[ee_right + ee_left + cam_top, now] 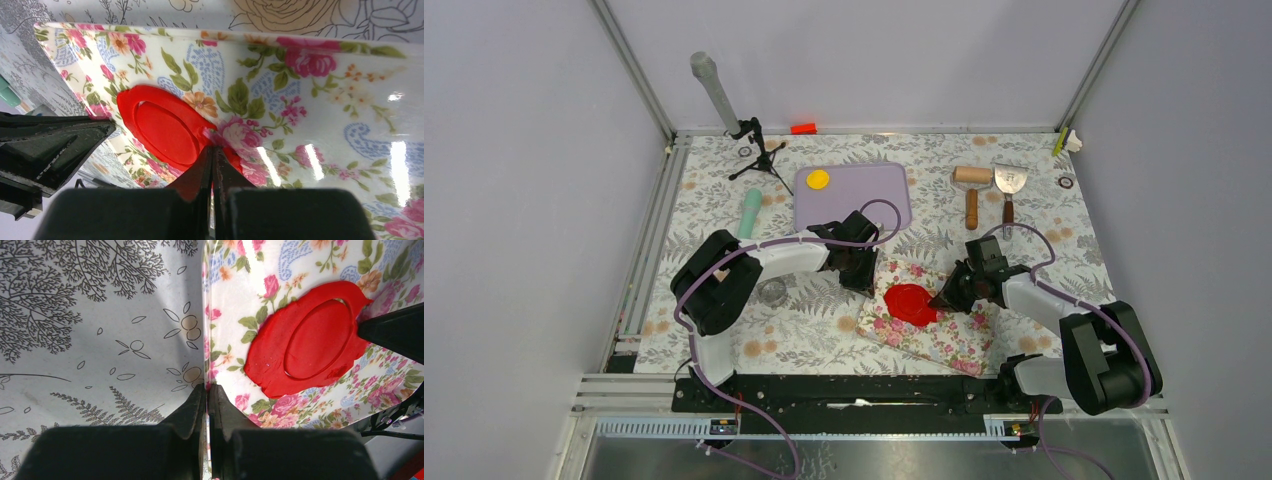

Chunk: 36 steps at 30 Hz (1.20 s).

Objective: Roll out the dumpling wrappers from the dough
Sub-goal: Remove the dumpling wrapper from the work surface.

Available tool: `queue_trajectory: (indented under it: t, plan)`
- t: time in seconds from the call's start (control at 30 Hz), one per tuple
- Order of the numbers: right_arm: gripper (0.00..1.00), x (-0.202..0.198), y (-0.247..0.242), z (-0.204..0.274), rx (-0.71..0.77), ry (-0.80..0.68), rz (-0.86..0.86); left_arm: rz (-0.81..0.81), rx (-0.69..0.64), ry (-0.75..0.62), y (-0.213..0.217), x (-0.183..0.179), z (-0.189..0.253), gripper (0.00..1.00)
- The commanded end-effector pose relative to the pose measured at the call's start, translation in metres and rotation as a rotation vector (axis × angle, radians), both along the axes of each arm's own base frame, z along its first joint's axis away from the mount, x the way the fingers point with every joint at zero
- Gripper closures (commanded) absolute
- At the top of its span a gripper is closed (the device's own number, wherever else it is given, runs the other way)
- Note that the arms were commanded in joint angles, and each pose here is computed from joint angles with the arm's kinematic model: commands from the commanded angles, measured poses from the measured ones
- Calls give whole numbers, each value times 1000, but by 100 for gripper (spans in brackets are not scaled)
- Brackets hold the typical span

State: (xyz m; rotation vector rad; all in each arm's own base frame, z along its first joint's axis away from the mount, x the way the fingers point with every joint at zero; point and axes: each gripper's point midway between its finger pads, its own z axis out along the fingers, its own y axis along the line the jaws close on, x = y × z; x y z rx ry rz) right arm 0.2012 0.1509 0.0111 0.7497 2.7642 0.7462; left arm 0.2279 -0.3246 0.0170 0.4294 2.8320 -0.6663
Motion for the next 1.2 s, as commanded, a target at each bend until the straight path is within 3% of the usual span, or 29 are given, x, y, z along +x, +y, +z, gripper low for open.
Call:
queue_trajectory:
  t: [0.0, 0.63, 0.87, 1.17]
  plan:
    - [100, -52, -16, -21, -69, 181, 63, -4, 246, 91, 54, -27, -53, 100]
    - [100, -55, -3, -1, 10, 165, 207, -11, 245, 102, 53, -27, -55, 100]
    - [100, -18, -12, 9, -80, 61, 69, -15, 252, 101, 54, -28, -55, 100]
    - [89, 5, 3, 17, -11, 25, 44, -17, 253, 104, 54, -28, -55, 100]
